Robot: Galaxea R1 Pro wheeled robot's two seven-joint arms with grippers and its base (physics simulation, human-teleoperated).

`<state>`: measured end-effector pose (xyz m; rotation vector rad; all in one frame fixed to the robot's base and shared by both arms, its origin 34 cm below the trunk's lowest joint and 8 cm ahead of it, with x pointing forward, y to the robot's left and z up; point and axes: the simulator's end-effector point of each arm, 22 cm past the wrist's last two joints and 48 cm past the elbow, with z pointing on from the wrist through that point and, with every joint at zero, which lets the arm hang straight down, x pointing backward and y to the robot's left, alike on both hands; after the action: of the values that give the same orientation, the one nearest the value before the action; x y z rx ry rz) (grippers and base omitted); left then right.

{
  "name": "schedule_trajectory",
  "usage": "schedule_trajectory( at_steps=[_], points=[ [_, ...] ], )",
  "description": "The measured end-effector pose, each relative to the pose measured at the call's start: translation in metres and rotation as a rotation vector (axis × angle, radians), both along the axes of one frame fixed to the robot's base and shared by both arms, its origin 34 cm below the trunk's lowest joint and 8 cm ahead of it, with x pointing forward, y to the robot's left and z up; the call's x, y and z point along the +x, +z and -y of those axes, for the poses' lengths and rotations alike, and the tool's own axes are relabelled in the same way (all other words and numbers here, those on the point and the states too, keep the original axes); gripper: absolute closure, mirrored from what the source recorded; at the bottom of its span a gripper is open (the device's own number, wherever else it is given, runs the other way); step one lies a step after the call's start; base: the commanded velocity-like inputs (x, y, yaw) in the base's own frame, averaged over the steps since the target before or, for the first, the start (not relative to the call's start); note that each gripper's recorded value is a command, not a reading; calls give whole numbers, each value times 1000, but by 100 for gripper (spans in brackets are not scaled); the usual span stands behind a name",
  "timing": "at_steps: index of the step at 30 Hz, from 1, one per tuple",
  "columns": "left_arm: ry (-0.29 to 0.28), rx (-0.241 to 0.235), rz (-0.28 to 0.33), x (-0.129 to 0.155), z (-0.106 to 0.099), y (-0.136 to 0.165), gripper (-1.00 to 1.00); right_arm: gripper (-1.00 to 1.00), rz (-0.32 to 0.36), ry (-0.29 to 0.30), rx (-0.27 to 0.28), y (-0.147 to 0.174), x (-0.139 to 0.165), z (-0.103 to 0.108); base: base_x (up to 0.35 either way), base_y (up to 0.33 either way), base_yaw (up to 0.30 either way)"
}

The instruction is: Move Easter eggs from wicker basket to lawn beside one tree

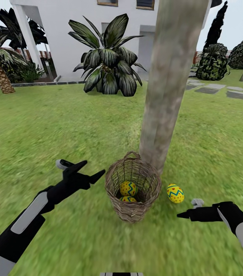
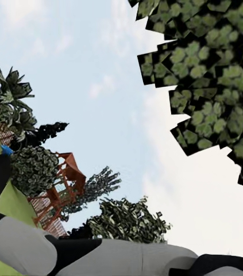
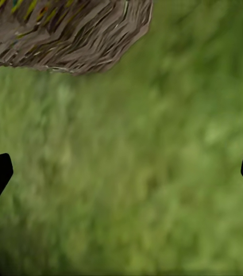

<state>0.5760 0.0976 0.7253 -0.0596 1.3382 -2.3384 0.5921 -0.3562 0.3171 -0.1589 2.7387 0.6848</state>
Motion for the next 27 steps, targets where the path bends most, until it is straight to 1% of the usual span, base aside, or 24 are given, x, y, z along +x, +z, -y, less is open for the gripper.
schedule_trajectory(
  at_steps=[5, 6, 8, 10, 11, 15, 17, 18, 19, 21, 22, 23, 24, 27],
  points=[
    [-1, -3, 18, -5, 1, 10, -100, -100, 5, -7, 6, 12, 1, 1, 0, 0, 0],
    [-1, -3, 21, -5, 0, 12, -100, -100, 7, 3, 38, 17, 1, -5, 0, 0, 0],
    [0, -3, 28, -7, 0, 16, -100, -100, 17, 38, 125, 34, -1, -21, 0, 0, 0],
    [1, -4, 35, -9, 0, 20, -100, -100, 50, 77, 197, 58, 4, -33, 0, 0, 0],
    [1, -4, 39, -10, -1, 22, -100, -100, 78, 89, 220, 77, 13, -33, 0, 0, 0],
    [3, -2, 54, -13, -2, 29, -100, -100, 90, 64, 224, 108, 27, -28, 0, 0, 0],
    [3, -1, 62, -15, -2, 33, -100, -100, 129, 47, 208, 138, 45, -26, 0, 0, 0],
    [3, -1, 66, -16, -2, 35, -100, -100, 139, 41, 203, 147, 50, -25, 0, 0, 0],
    [3, -1, 70, -17, -2, 38, -100, -100, 143, 21, 200, 161, 56, -24, 0, 0, 0],
    [4, 0, 77, -19, -2, 41, -100, -100, 150, 0, 196, 179, 62, -24, 0, 0, 0],
    [4, 0, 81, -20, -2, 43, -100, -100, 161, -20, 192, 196, 68, -23, 0, 0, 0],
    [4, 1, 85, -21, -2, 45, -100, -100, 181, -26, 185, 209, 72, -23, 0, 0, 0],
    [4, 1, 89, -22, -2, 47, -100, -100, 214, -30, 177, 228, 78, -23, 0, 0, 0],
    [5, 1, 100, -25, -2, 53, -100, -100, 246, -30, 170, 247, 81, -23, 0, 0, 0]
  ],
)
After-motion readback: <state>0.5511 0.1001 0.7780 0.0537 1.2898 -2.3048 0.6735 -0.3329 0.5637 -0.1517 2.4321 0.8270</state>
